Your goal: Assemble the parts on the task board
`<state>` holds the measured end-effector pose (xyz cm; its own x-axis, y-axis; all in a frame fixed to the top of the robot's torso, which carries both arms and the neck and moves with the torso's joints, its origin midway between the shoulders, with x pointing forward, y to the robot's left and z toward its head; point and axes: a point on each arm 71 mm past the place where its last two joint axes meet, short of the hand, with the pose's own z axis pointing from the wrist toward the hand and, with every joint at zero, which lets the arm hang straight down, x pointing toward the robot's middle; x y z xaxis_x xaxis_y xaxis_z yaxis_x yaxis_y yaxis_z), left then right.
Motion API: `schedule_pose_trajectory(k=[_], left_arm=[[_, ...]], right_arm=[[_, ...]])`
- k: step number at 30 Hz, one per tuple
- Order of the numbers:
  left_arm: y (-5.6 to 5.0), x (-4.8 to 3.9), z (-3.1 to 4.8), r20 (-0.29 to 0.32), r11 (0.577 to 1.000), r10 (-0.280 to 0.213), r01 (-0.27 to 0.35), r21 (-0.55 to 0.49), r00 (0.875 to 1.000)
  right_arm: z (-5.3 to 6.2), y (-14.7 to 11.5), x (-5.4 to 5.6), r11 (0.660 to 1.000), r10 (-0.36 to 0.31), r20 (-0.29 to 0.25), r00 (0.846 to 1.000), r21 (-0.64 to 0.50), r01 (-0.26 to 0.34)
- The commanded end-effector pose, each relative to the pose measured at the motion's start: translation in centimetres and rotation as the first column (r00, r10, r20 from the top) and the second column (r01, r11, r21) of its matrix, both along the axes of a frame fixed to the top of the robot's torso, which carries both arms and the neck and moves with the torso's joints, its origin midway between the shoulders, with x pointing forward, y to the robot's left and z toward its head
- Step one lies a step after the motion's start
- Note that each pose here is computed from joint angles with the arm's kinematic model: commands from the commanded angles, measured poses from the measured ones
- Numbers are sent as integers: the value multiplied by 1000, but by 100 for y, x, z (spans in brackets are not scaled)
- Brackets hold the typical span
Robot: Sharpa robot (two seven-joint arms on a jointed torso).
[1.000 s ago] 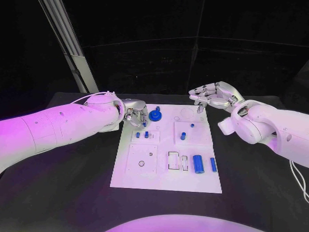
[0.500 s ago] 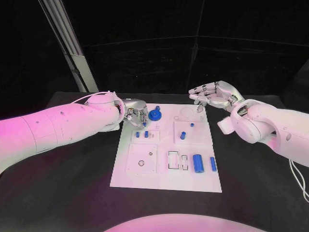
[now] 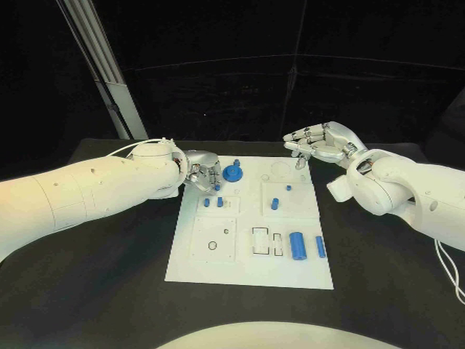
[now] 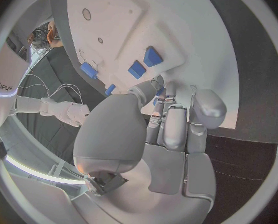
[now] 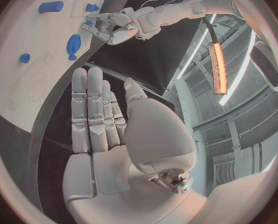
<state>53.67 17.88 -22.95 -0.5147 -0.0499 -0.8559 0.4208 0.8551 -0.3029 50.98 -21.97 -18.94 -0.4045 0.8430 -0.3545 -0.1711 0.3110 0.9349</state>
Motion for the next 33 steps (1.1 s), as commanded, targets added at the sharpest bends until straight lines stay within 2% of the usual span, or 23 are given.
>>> schedule_pose_trajectory(k=[1,10,14,16,20,23,25,28,29,31,33], left_arm=[[18,4,-7,-11,1000,16,-15,14,1000],[56,10,5,7,1000,29,-29,7,1000],[113,13,17,22,999,41,-41,1,999],[154,14,27,34,999,49,-49,-6,998],[273,15,71,53,993,90,-85,-78,995],[379,18,123,48,972,140,-128,-199,989],[448,17,165,18,934,177,-162,-317,984],[533,3,227,-76,823,215,-223,-522,974],[555,-5,250,-112,769,222,-244,-590,969],[582,-14,282,-165,681,225,-276,-679,960],[610,-25,320,-232,550,223,-319,-772,947]], right_arm=[[14,5,1,1000,9,6,1000,2,-9],[8,-19,13,1000,-2,8,1000,-7,2],[-20,-37,19,998,13,3,1000,-67,-13],[-45,-52,22,990,33,6,999,-138,-31],[-91,-90,24,942,79,39,996,-329,-61],[-112,-100,14,874,122,82,989,-481,-68],[-120,-91,3,816,155,113,981,-575,-63],[-134,-57,-25,716,207,156,966,-697,-41],[-142,-42,-38,683,223,169,960,-730,-31],[-152,-19,-57,639,244,184,952,-769,-15],[-163,13,-76,589,268,200,943,-808,4]])
